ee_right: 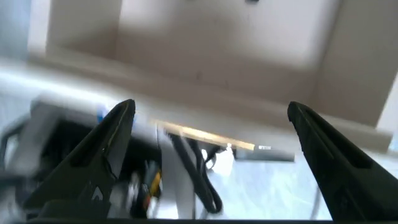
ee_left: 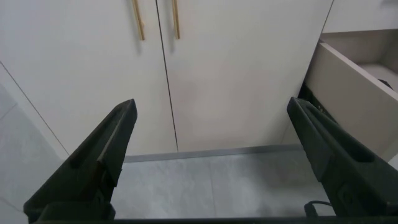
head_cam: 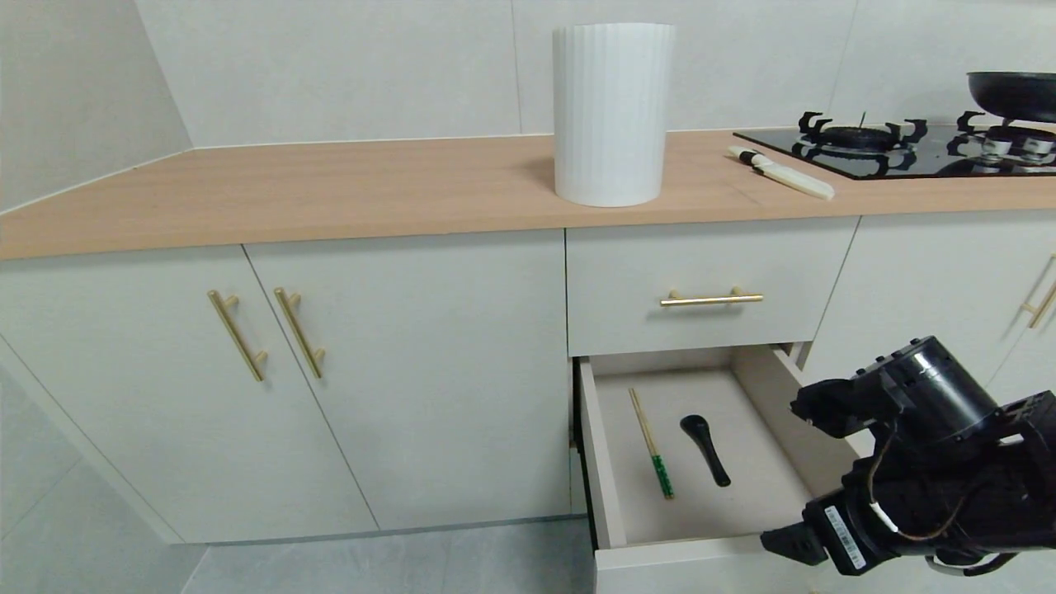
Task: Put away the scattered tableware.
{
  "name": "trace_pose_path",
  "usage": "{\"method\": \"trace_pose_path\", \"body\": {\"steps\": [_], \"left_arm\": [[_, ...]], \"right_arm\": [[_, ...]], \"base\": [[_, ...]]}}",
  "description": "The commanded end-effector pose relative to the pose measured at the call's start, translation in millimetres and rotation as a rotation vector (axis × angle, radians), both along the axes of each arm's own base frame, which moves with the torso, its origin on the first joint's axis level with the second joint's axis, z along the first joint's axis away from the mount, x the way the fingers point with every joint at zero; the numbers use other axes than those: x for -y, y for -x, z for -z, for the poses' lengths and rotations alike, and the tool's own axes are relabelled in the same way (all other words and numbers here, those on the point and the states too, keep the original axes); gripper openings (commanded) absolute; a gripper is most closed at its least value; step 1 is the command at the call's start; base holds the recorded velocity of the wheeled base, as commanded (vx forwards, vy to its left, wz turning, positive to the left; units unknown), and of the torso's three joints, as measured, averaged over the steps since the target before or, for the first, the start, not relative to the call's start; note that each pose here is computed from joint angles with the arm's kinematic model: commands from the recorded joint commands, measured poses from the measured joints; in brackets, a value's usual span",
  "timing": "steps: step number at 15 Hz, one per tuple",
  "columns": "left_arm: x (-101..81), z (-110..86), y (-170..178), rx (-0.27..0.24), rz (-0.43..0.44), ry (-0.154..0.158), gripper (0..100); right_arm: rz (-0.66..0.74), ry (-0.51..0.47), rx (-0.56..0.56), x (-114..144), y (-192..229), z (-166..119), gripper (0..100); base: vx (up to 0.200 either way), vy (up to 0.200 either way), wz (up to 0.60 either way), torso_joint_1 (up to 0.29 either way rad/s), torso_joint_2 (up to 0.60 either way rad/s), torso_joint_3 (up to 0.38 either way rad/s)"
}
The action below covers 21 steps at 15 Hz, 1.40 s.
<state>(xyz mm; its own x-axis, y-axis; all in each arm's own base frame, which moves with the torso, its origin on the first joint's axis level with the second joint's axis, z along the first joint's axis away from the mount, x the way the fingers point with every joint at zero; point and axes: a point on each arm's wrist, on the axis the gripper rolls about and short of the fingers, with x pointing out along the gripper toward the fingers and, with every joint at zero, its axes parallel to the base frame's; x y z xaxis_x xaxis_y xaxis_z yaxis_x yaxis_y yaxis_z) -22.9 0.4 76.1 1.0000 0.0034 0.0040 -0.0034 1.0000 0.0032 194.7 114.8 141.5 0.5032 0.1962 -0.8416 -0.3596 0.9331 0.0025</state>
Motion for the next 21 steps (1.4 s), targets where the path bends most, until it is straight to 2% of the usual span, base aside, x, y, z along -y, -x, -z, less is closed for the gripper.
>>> {"method": "trace_pose_path", "body": {"steps": [1,3,6,11,14,17,21], "left_arm": [[0.0,-0.2,0,0.001,-0.001,0.000,100],[0.0,-0.2,0,0.001,0.000,0.000,100],[0.0,-0.2,0,0.001,0.000,0.000,100],[0.0,-0.2,0,0.001,-0.001,0.000,100],[0.0,-0.2,0,0.001,0.000,0.000,100],[0.0,-0.2,0,0.001,-0.001,0.000,100],[0.0,-0.2,0,0.001,-0.001,0.000,100]], "right_arm": [[-0.047,0.003,-0.006,-4,6,-2,100],[-0.084,0.007,-0.029,-6,9,1,100],[-0.185,0.100,-0.141,-13,21,11,100],[-0.193,0.169,-0.246,-22,14,35,100],[-0.165,0.186,-0.272,-27,4,44,100],[-0.055,0.160,-0.283,-34,-10,47,100],[0.019,0.167,-0.269,-39,-21,50,100]], "base": [[0.000,0.000,0.00,0.000,0.00,0.000],[0.000,0.000,0.00,0.000,0.00,0.000],[0.000,0.000,0.00,0.000,0.00,0.000],[0.000,0.000,0.00,0.000,0.00,0.000],[0.000,0.000,0.00,0.000,0.00,0.000],[0.000,0.000,0.00,0.000,0.00,0.000],[0.000,0.000,0.00,0.000,0.00,0.000]]}}
